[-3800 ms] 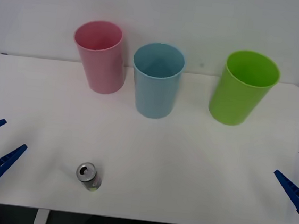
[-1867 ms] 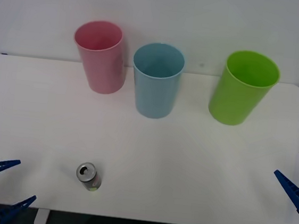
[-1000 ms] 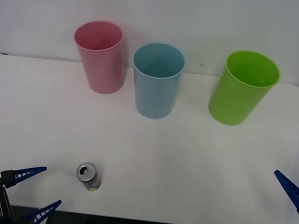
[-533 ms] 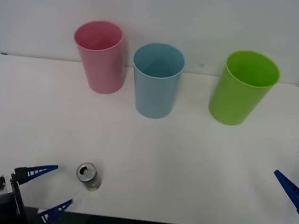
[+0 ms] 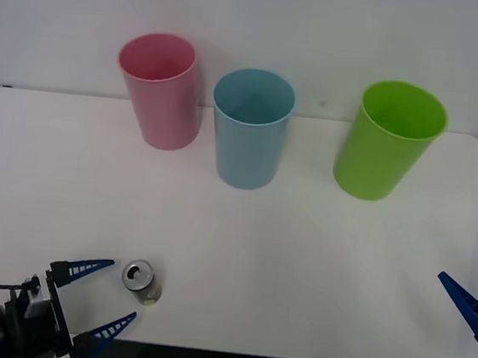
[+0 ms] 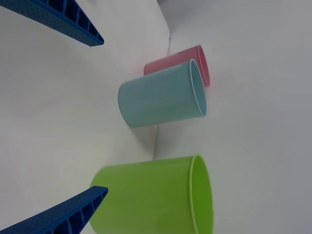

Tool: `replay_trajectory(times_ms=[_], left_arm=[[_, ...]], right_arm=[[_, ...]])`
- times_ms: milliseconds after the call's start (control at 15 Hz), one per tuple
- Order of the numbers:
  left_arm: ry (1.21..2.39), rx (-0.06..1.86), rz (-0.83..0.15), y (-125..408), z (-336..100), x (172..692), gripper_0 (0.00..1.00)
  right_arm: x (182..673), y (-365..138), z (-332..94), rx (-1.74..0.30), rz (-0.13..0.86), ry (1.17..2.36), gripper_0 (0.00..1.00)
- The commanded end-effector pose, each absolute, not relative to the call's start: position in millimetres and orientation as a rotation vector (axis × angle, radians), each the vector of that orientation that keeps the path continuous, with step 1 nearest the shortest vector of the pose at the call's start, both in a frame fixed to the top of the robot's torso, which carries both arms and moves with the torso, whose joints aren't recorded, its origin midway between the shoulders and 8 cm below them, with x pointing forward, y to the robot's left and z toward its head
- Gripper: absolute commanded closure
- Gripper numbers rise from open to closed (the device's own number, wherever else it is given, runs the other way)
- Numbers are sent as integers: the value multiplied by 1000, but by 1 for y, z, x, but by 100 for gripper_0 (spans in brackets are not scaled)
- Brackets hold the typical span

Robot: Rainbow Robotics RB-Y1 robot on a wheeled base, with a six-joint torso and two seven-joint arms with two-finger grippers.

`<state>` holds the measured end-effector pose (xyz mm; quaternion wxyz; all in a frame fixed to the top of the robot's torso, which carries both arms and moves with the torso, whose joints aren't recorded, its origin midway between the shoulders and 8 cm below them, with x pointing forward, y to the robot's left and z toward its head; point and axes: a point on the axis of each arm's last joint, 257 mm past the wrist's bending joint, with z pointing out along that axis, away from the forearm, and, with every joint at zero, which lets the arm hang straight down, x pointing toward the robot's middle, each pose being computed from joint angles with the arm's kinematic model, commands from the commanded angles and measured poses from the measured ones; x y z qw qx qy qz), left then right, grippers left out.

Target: Grasp the object on the table and drop it into the matching bin: aluminum can to the light blue bin, PET bottle to the pink bin.

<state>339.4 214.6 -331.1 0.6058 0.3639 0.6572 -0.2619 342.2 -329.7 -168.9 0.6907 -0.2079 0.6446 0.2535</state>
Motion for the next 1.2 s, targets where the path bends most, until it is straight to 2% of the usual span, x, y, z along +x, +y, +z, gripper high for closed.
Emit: replay_trajectory(times_ms=[67, 1200], left_arm=[[1516, 854, -605, 207, -332, 344, 0], [1491, 864, -630, 174, -336, 368, 0]], right_arm=[[342, -330, -169, -465, 567, 1441, 0], [342, -330, -169, -465, 567, 1441, 0]])
